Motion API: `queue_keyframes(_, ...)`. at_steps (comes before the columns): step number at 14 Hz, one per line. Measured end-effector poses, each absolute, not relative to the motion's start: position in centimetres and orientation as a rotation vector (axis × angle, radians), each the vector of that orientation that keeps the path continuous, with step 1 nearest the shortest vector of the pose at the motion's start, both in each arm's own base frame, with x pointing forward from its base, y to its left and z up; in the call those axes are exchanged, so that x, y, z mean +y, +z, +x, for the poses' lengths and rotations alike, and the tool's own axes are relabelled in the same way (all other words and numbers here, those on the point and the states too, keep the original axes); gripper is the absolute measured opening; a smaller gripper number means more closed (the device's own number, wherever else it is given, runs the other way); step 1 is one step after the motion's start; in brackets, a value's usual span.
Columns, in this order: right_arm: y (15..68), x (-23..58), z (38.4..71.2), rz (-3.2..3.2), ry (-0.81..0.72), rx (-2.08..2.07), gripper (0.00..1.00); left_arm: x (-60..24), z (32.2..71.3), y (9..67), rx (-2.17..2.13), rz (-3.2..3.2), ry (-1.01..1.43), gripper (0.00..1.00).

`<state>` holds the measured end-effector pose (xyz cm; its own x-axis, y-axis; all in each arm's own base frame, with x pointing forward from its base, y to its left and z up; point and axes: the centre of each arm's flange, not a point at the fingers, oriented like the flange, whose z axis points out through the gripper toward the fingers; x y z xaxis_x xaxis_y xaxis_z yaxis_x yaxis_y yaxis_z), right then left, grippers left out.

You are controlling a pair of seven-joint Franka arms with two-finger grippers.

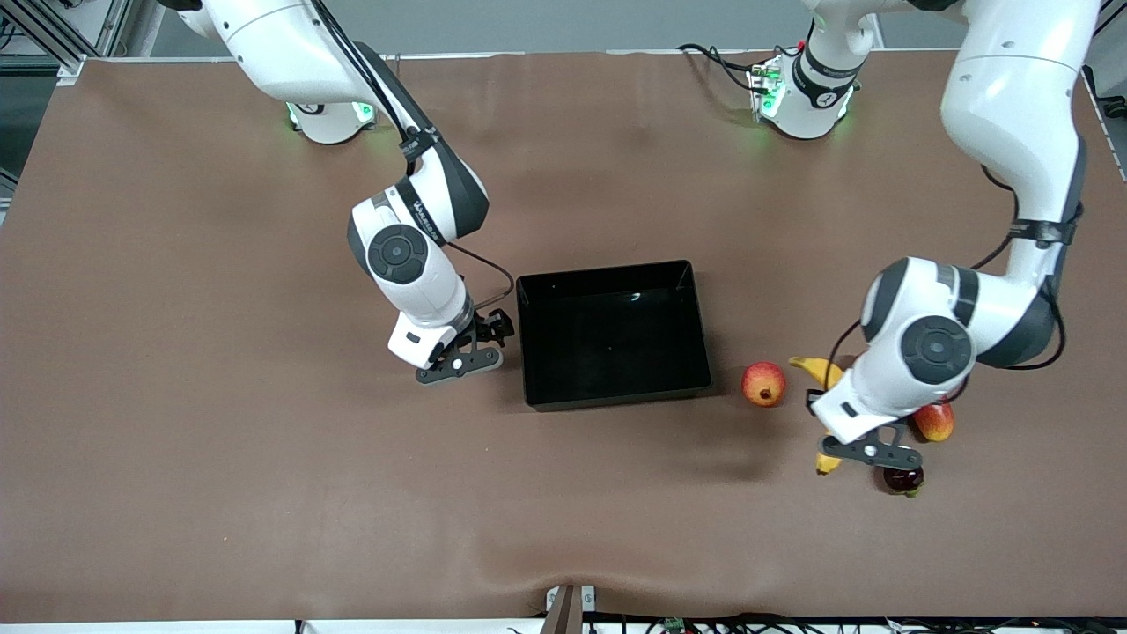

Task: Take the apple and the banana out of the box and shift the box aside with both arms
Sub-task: 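Lower the banana beside the fruits while the right gripper nears the box rim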

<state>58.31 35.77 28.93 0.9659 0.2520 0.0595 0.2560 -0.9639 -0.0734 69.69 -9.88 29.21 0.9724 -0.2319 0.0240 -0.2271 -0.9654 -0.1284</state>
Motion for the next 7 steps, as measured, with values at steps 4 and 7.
queue_keyframes(4, 28.2, 37.6, 58.1, -3.027, -0.082, -0.430, 1.00, -7.8, 68.3, 23.0, 0.380, -3.039, -0.080, 0.38)
queue_keyframes(7, 27.3, 38.8, 57.6, -3.027, -0.070, -0.438, 1.00, -7.3, 67.6, 20.2, 0.417, -3.052, -0.051, 0.38)
